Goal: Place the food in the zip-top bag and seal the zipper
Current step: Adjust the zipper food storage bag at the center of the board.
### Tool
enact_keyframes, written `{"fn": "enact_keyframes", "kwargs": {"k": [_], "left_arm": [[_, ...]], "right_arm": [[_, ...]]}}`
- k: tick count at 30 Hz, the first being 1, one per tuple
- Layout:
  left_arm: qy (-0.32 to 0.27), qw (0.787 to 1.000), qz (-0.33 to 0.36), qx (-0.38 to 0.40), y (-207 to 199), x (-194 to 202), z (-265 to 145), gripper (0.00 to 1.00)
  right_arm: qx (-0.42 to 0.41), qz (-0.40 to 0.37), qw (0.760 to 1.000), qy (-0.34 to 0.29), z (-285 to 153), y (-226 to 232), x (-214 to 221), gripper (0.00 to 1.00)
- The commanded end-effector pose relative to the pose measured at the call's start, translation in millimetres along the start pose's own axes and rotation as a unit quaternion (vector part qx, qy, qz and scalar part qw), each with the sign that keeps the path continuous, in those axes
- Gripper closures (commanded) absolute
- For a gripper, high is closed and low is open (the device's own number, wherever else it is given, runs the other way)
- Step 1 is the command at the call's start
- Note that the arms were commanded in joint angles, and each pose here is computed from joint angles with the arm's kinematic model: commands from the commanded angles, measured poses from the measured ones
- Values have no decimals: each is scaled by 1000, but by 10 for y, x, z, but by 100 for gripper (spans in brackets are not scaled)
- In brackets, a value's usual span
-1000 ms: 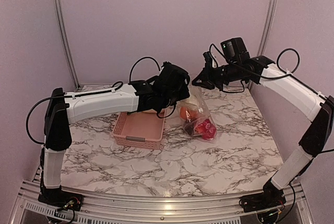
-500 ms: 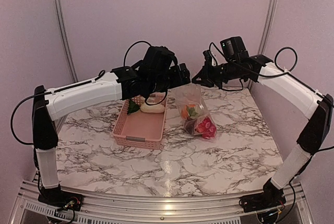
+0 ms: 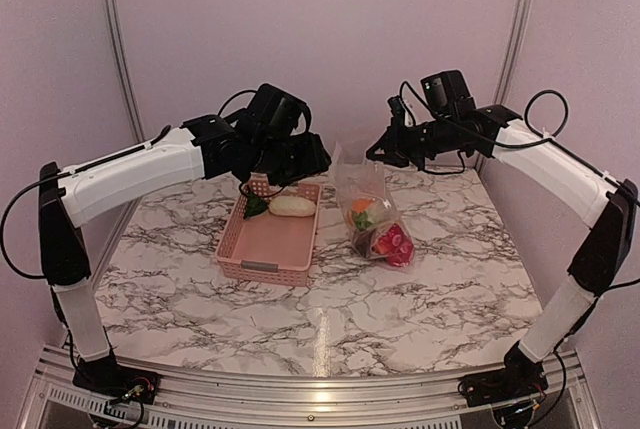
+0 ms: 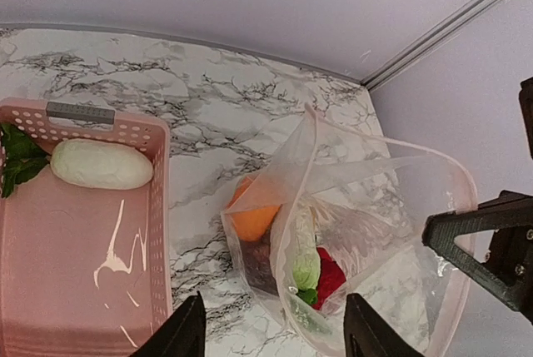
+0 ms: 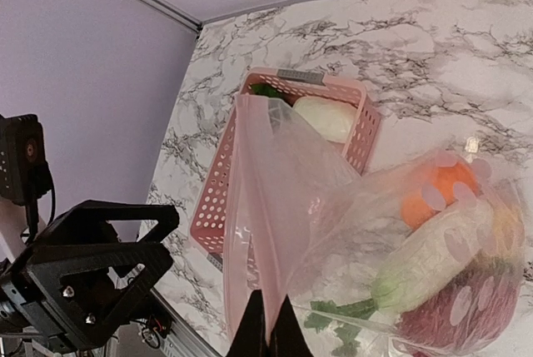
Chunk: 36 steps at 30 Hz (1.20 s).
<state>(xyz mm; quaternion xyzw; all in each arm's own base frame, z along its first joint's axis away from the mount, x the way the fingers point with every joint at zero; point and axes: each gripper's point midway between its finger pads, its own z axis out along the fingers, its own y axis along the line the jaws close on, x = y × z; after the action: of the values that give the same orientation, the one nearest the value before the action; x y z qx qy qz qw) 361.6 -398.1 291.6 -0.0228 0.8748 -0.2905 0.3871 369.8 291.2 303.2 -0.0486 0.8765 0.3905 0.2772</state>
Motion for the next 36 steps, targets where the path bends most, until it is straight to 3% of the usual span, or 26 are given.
{"fn": "enact_keyframes", "kwargs": {"k": [1,5,8,11,17,24,27,31,36], "left_arm": [[84,996,2,23,-18,243,218,42],[126,991,1,42,-109,347,361,40],[149,988,-14,45,-80,431,455,48],[163,985,-30,38,-29,472,530,59],[141,987,-50,55,-183,242,537,99],[81,962,-120,233,-1144,-401,87,100],[99,956,-137,239,-1166,-330,151,100],[118,966,-129,189,-953,-134,350,100],[100,972,-112,183,-913,-180,412,100]], "right_arm": [[-12,-16,1000,-14,21,63,-116,100],[-12,-18,1000,-11,41,61,-115,100],[-11,-19,1000,-9,50,46,-102,100],[-10,-18,1000,-8,45,40,-91,100],[4,-33,999,-14,-20,34,-127,100],[107,-49,992,-49,-336,-309,-434,100],[115,-41,991,-53,-396,-385,-491,100],[131,-49,987,-81,-603,-353,-684,100],[159,-68,978,-114,-854,-312,-891,100]]}}
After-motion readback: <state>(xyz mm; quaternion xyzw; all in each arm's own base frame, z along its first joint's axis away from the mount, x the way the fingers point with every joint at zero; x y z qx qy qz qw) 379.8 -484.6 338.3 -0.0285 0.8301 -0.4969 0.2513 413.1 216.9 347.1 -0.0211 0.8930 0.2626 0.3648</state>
